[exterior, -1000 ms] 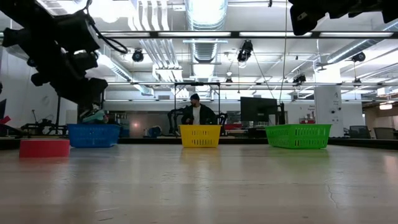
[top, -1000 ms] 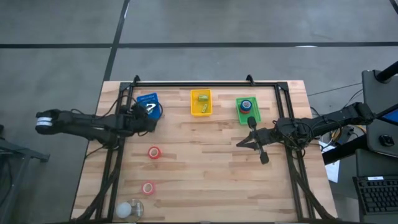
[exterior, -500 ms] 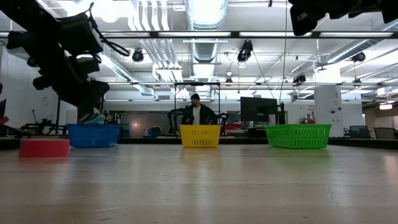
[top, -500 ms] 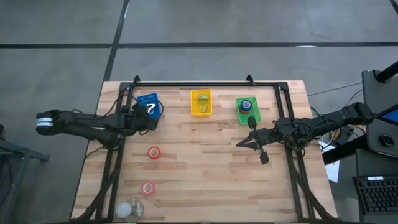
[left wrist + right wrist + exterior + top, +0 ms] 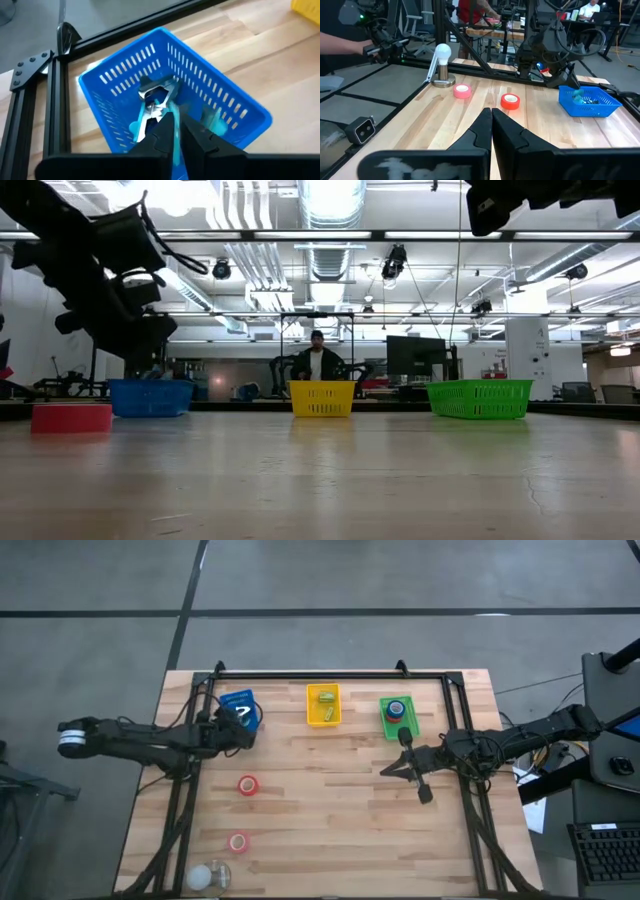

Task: Pick and place Stapler, Stapler remover, tape
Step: Put the light blue staple remover into the blue bin, then put the red tape into the green bin

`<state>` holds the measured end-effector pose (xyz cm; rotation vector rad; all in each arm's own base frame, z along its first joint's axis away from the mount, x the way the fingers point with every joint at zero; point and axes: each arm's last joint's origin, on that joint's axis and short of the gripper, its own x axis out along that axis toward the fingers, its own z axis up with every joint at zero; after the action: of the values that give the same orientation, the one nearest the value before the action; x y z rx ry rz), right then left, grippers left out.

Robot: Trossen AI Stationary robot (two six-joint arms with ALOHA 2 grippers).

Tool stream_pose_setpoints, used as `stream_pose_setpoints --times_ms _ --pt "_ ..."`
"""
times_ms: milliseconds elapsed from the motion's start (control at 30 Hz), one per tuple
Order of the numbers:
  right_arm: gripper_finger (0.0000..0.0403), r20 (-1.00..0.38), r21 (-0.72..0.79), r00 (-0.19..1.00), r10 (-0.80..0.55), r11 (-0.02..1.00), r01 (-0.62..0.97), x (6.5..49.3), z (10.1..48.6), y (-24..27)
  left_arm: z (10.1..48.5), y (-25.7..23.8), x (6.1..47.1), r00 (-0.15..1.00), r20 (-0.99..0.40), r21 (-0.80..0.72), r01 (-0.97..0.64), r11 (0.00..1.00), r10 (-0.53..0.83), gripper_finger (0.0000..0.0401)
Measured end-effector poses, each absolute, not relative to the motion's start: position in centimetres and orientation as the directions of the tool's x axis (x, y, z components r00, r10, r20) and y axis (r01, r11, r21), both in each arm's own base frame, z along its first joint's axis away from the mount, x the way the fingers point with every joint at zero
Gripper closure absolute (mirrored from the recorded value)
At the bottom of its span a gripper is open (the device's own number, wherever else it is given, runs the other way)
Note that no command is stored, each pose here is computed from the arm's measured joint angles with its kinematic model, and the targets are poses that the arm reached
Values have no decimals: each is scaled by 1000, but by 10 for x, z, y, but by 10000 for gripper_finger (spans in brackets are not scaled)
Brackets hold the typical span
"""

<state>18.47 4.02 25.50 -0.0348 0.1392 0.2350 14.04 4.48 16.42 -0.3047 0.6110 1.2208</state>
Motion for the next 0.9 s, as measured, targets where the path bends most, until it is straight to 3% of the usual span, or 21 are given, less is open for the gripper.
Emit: stream_pose_setpoints --times_ms 300,467,700,900 --pt "394 -143 -22 963 230 972 -235 185 255 40 159 45 138 209 -589 92 -942 322 780 346" --pt "394 -142 -22 963 229 972 -235 185 255 40 176 45 149 293 -619 0 -928 372 729 334" --pt "394 -144 -26 963 229 972 -235 185 254 40 199 40 165 482 -697 -204 -843 498 531 308" --pt "394 -148 -25 962 229 972 -235 185 253 40 196 26 169 559 -757 -343 -780 523 337 245"
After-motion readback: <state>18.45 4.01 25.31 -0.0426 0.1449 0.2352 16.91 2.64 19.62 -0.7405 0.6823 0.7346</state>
